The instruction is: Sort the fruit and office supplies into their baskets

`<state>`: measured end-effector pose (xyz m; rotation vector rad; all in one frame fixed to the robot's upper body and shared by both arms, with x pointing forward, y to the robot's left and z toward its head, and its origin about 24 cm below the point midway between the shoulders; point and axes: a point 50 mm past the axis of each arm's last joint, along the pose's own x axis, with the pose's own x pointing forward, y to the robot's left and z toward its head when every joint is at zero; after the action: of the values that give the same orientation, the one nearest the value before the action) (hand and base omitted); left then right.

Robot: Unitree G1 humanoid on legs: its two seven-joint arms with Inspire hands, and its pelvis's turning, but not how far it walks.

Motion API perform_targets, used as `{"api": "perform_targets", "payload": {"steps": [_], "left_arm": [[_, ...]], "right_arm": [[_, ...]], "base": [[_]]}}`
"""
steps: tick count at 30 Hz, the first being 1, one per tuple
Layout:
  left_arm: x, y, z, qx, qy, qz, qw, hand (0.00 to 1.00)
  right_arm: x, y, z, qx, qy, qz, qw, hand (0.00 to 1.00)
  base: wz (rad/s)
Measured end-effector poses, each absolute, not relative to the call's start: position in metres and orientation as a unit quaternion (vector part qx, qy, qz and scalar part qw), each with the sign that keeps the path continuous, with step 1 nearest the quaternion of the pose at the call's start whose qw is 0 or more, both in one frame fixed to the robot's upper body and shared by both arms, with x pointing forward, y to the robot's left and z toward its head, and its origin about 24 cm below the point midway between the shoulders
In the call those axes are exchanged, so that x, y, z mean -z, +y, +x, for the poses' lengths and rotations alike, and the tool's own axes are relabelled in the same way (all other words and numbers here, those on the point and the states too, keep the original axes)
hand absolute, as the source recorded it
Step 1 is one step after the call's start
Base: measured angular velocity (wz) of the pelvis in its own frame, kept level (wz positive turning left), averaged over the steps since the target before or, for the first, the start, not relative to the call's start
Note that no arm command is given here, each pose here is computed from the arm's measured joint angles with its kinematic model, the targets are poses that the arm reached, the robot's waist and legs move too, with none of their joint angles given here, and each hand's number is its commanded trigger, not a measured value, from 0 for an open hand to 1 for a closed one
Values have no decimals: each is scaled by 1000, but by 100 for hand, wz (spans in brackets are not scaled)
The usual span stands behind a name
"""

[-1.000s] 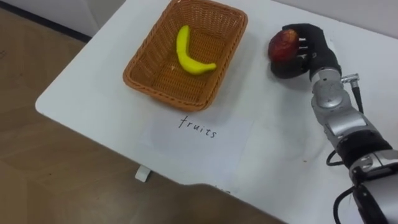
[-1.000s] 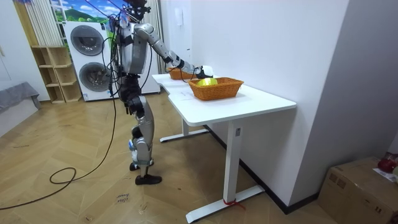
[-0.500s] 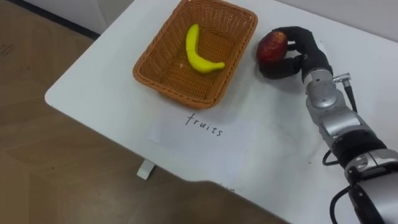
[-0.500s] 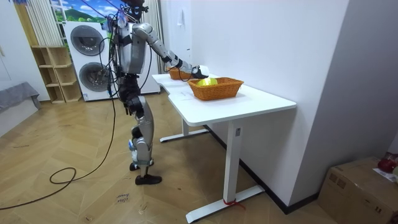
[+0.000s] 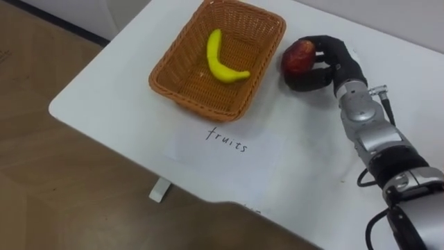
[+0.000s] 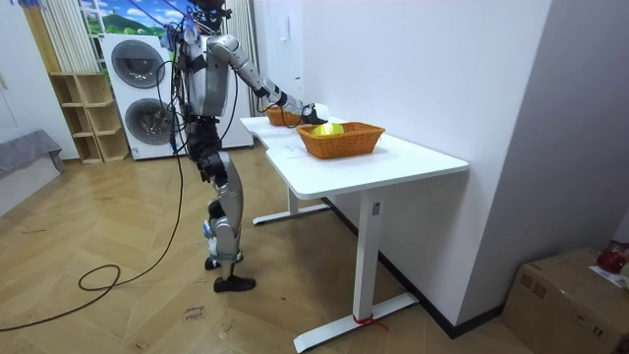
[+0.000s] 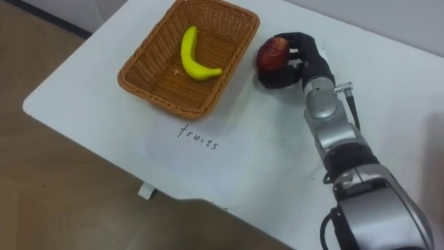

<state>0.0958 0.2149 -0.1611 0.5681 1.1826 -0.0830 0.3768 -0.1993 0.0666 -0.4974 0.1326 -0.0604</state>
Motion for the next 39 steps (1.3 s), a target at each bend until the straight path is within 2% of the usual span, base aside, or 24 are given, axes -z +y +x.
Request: {"api": "perform_targets", "payload": {"steps": [11,16,23,34,39], "left_arm": [[160,227,90,11,558,256,789,0],[162,230,74,2,575,266,774,0],[163,233,56,-11,587,254,769,0],[160,232,57,-2,574,271,773,0],[161,235,41,-14,590,260,764,0]], "right_arm": [[-53,-199,369,10,96,-247,964,100],[-52,-194,365,0,90,-247,965,100],[-77,-179,370,-17,27,-268,963,100],[-97,-167,371,-27,-20,-260,965,100],[-112,-152,365,-45,-66,-249,965,100]], "base": [[-2],[-5],[2],[-2],[0]]}}
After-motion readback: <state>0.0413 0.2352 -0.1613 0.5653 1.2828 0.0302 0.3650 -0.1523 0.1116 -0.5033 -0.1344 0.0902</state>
